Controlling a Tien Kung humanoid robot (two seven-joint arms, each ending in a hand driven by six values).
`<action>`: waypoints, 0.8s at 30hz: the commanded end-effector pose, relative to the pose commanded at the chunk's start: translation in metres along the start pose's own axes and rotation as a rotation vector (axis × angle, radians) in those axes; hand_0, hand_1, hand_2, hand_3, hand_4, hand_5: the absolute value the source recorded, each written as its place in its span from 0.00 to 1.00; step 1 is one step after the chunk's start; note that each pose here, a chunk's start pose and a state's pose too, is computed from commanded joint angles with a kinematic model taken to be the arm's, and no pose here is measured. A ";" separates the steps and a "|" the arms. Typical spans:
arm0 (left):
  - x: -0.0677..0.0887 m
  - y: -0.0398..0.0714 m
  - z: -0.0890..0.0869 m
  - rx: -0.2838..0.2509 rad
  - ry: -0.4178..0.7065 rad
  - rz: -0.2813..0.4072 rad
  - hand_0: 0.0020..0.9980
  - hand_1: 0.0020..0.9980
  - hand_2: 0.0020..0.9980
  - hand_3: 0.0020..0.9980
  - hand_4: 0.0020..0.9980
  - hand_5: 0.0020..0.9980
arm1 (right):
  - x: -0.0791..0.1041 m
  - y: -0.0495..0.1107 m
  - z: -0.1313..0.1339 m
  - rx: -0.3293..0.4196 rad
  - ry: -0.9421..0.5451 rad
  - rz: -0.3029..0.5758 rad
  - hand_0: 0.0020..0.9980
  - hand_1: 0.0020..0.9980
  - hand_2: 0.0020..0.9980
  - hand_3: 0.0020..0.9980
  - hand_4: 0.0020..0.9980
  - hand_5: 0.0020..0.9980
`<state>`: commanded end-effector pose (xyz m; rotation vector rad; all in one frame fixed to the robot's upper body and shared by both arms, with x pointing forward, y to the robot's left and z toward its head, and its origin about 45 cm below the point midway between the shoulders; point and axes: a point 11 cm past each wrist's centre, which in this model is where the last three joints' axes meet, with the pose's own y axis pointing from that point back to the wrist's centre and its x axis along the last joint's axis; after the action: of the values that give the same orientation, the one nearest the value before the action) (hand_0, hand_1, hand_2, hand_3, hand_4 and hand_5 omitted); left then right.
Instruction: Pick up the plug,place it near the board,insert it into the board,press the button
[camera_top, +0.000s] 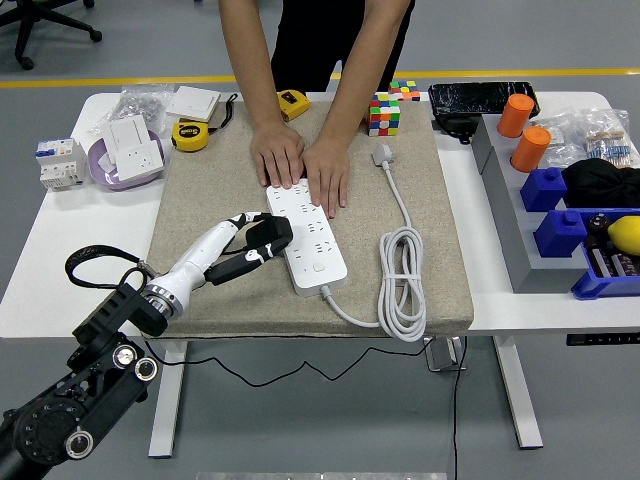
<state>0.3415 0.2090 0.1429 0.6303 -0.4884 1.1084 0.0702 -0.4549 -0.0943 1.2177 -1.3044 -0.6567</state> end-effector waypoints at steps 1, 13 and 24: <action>0.000 0.000 0.000 0.001 0.000 0.001 0.98 0.97 0.92 0.89 1.00 1.00 | 0.000 0.000 0.000 0.001 0.000 0.000 0.97 0.91 0.86 0.88 1.00 0.97; -0.006 0.000 -0.005 0.016 -0.043 -0.026 0.98 0.97 0.92 0.89 1.00 1.00 | 0.000 0.000 -0.002 0.003 0.002 0.000 0.97 0.91 0.86 0.88 1.00 0.97; -0.009 -0.004 0.000 0.001 -0.080 -0.046 0.98 0.96 0.92 0.89 1.00 1.00 | 0.001 0.000 0.000 0.000 0.005 0.000 0.97 0.91 0.86 0.88 1.00 0.97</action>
<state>0.3422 0.2019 0.1363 0.6853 -0.5401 1.0431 0.0708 -0.4556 -0.0939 1.2189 -1.3005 -0.6529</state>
